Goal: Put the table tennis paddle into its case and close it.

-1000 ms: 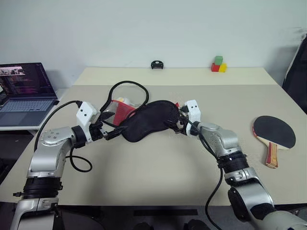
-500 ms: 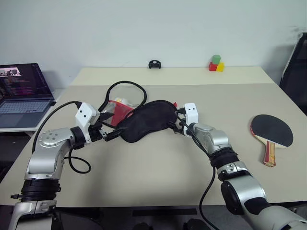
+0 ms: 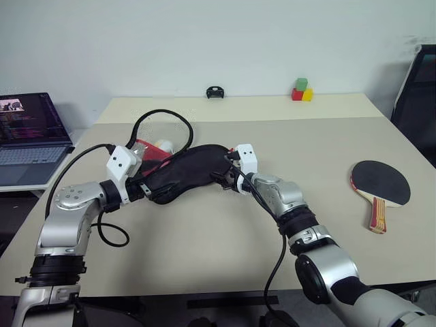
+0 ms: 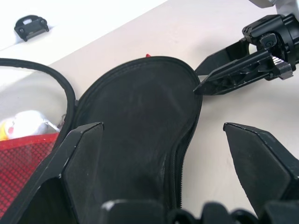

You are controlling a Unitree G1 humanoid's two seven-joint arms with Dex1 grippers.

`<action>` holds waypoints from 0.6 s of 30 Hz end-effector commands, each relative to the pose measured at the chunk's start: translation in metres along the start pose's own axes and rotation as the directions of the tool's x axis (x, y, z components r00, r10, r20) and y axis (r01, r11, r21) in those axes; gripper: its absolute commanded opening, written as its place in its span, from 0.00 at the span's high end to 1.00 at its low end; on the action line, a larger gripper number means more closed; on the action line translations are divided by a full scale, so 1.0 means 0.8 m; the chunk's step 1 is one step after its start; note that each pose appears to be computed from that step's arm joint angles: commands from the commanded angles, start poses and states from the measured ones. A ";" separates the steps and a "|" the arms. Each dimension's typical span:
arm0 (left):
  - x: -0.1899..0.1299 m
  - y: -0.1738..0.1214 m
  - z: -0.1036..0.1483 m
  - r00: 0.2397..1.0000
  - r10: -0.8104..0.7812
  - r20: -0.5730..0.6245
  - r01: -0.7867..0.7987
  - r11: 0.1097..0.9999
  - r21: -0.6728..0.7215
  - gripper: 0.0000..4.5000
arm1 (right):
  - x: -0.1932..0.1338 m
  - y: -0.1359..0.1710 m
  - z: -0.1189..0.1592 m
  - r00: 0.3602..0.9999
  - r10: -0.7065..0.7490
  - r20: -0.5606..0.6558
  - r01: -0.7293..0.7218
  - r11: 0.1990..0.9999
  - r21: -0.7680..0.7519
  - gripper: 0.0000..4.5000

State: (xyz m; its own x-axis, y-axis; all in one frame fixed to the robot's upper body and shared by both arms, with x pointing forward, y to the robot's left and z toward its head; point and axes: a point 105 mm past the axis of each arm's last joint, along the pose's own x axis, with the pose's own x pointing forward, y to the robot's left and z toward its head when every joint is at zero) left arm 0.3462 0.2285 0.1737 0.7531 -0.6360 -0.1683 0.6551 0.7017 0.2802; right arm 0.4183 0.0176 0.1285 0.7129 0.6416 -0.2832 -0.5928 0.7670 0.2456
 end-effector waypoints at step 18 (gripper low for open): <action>-0.011 0.012 0.014 0.998 0.042 0.041 -0.044 0.998 0.034 0.00 | 0.007 -0.005 -0.008 0.993 -0.115 -0.003 0.114 0.989 -0.094 0.97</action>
State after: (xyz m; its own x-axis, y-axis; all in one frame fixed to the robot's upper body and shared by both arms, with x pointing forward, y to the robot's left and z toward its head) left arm 0.3464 0.2300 0.1728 0.7628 -0.6267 -0.1597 0.6438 0.7126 0.2789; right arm 0.4206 0.0163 0.1104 0.7644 0.5444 -0.3455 -0.5391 0.8336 0.1206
